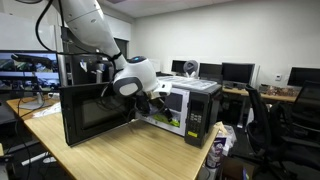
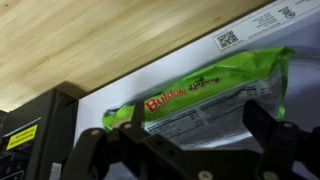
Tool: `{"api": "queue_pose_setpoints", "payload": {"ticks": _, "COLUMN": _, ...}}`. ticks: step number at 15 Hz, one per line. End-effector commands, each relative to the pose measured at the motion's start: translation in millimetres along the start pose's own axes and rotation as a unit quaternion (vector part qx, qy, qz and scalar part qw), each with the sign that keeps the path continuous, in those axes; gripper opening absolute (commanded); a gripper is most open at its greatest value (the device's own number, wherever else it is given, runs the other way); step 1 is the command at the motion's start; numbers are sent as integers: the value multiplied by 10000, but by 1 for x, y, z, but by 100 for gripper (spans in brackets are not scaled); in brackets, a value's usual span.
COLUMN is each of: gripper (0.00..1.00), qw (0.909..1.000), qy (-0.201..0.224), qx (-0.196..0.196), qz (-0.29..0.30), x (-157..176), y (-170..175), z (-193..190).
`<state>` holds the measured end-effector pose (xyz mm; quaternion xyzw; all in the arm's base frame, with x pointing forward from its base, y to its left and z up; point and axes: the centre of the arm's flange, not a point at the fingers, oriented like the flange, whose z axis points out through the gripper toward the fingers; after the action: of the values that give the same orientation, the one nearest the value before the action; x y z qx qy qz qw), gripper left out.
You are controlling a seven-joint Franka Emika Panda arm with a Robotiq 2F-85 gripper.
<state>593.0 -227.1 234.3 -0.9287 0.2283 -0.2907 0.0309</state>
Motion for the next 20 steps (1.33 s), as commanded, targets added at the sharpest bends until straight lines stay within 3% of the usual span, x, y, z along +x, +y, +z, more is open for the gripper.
{"api": "queue_pose_setpoints", "payload": {"ticks": 1, "gripper": 100, "qw": 10000, "qy": 4, "qx": 11, "qz": -26, "x": 0, "y": -2, "z": 0}}
{"api": "queue_pose_setpoints", "payload": {"ticks": 5, "gripper": 100, "qw": 10000, "qy": 7, "qx": 14, "qz": -45, "x": 1, "y": -2, "z": 0}}
{"api": "queue_pose_setpoints", "payload": {"ticks": 6, "gripper": 75, "qw": 10000, "qy": 7, "qx": 14, "qz": -45, "x": 1, "y": -2, "z": 0}}
{"api": "queue_pose_setpoints", "payload": {"ticks": 7, "gripper": 73, "qw": 10000, "qy": 6, "qx": 22, "qz": -55, "x": 0, "y": -2, "z": 0}}
{"api": "queue_pose_setpoints", "payload": {"ticks": 16, "gripper": 10, "qw": 9999, "qy": -71, "qx": 80, "qz": -105, "x": -4, "y": -8, "z": -17}}
{"api": "queue_pose_setpoints", "payload": {"ticks": 18, "gripper": 0, "qw": 9995, "qy": -170, "qx": 110, "qz": -234, "x": -10, "y": -10, "z": -27}}
{"api": "queue_pose_setpoints", "payload": {"ticks": 20, "gripper": 0, "qw": 9968, "qy": -635, "qx": -34, "qz": -488, "x": -25, "y": -10, "z": -53}}
